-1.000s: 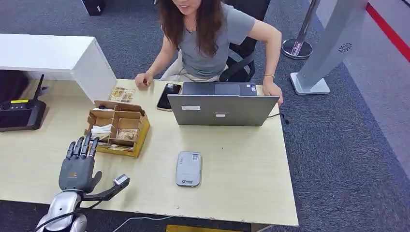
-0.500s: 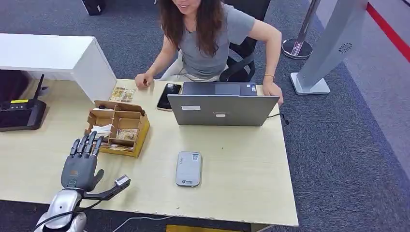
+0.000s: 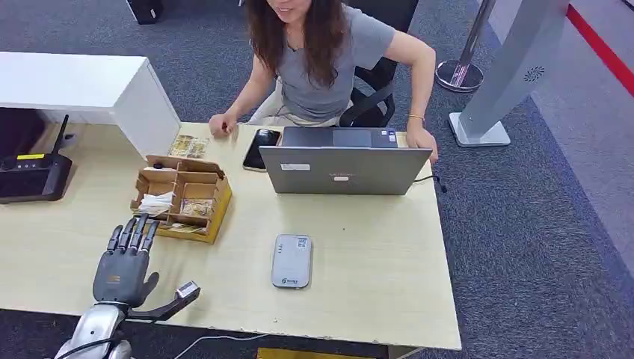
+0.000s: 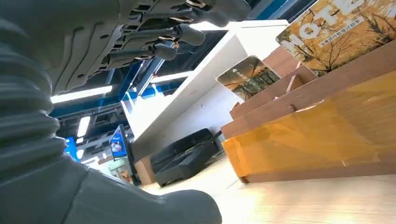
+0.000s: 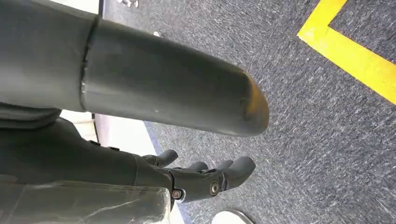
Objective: Pass the card to the sensor for recognition and then transmit it.
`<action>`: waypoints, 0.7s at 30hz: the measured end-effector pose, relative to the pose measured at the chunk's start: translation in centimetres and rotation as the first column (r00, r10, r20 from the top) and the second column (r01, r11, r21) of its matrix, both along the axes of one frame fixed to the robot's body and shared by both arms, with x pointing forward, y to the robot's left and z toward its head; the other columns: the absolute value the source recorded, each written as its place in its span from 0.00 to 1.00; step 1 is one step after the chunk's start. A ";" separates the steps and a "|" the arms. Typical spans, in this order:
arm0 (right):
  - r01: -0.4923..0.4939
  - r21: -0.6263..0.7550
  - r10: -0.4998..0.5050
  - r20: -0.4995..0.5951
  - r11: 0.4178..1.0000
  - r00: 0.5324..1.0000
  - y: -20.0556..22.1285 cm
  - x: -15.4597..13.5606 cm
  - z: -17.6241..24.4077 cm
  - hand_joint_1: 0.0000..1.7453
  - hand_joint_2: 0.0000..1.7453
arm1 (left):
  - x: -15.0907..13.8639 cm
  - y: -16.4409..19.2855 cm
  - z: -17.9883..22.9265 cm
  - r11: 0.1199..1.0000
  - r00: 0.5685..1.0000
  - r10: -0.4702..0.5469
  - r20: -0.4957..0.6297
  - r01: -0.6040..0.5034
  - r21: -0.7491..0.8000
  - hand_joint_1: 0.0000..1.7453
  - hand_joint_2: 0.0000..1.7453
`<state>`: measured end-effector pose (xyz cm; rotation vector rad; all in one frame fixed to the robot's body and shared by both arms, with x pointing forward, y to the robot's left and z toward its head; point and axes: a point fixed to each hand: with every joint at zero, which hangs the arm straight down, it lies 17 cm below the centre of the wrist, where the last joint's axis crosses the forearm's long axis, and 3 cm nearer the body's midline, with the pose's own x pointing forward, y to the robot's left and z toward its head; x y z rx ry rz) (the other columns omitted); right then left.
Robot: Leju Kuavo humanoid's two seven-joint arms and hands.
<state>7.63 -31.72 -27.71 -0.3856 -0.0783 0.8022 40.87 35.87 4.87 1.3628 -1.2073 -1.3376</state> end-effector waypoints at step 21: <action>-0.027 0.007 0.027 -0.003 1.000 1.000 0.3 0.2 0.0 0.00 0.00 | 2.0 0.3 2.9 1.000 0.997 0.013 0.082 -0.013 0.001 0.00 1.00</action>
